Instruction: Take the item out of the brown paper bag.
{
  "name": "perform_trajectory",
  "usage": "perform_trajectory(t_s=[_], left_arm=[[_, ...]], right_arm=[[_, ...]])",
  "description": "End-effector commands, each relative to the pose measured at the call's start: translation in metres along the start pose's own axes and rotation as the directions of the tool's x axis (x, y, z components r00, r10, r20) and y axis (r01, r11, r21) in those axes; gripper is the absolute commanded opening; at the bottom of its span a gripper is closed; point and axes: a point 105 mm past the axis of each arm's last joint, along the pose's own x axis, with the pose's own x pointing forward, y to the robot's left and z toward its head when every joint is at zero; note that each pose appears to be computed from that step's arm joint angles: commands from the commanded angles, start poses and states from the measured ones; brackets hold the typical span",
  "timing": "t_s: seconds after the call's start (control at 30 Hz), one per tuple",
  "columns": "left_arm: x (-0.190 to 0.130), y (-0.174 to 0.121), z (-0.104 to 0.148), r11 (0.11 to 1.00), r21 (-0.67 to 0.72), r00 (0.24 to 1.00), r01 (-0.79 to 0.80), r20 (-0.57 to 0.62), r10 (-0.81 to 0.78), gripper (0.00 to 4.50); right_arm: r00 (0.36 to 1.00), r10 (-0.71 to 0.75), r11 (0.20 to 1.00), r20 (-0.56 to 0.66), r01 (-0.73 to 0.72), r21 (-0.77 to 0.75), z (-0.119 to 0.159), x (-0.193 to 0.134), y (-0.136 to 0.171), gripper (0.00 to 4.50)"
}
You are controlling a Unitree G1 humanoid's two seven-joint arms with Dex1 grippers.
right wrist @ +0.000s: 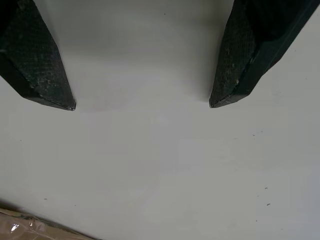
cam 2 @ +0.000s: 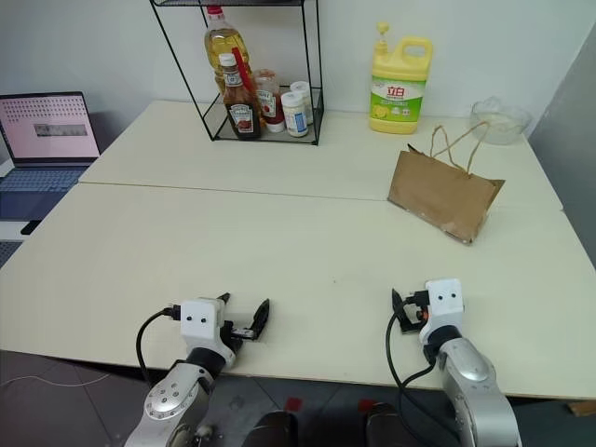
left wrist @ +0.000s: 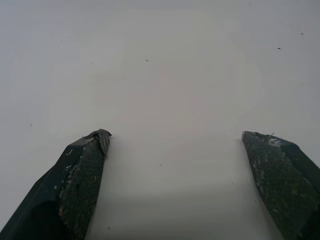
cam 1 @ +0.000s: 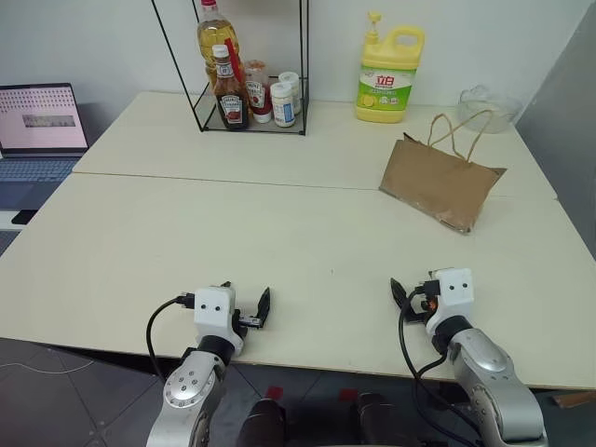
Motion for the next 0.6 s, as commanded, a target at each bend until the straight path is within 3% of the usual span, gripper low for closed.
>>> perform_trajectory(t_s=[0.03, 0.6], left_arm=[[-0.006, 0.011, -0.023, 0.999, -0.001, 0.994, -0.052, -0.094, 0.051, 4.5], [0.003, 0.011, -0.013, 0.999, -0.008, 0.997, -0.037, -0.074, 0.036, 4.5]], right_arm=[[0.999, -0.005, 1.0, 0.049, 0.006, -0.02, 0.01, -0.001, -0.002, 4.48], [0.995, -0.019, 0.997, 0.098, 0.026, -0.072, 0.022, -0.007, -0.005, 4.48]])
